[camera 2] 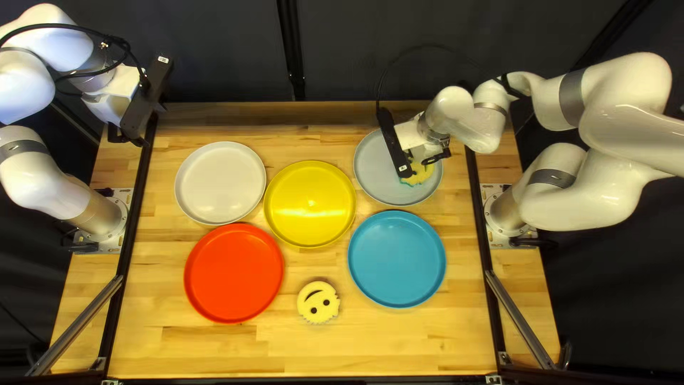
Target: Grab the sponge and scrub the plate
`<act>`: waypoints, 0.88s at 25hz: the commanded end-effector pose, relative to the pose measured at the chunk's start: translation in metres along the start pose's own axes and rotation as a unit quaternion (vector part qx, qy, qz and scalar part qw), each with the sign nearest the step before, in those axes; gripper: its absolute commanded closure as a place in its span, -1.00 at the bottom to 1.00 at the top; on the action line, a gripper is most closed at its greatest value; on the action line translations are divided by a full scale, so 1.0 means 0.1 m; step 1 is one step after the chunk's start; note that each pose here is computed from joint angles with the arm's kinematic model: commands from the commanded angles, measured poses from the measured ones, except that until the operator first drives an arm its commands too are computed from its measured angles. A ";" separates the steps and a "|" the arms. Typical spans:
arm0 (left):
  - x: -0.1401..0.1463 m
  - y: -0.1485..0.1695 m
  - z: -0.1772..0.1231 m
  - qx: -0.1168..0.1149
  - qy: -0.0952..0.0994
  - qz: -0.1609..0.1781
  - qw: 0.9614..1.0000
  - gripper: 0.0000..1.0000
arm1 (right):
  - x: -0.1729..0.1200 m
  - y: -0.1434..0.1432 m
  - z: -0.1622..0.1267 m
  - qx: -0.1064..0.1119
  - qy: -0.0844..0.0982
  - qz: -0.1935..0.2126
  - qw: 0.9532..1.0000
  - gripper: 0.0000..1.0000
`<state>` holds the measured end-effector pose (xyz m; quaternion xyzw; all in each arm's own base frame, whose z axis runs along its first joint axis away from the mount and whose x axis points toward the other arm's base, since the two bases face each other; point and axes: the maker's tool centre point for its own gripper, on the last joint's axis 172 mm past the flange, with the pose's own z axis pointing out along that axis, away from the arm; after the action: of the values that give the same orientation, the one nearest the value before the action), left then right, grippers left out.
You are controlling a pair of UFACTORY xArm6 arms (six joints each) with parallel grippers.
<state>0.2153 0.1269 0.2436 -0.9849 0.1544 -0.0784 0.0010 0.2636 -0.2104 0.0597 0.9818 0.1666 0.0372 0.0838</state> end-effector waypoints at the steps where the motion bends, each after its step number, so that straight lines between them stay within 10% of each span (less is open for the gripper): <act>1: 0.00 0.00 0.00 0.000 0.000 0.000 1.000 -1.00 | 0.00 0.16 0.00 0.002 0.001 0.002 1.000 1.00; 22: 0.00 0.00 0.00 0.000 0.000 0.000 1.000 -1.00 | 0.01 -0.62 -0.04 -0.002 -0.009 -0.029 1.000 1.00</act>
<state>0.2153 0.1269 0.2436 -0.9849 0.1544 -0.0784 0.0010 0.2458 -0.1521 0.0528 0.9769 0.1929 0.0280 0.0875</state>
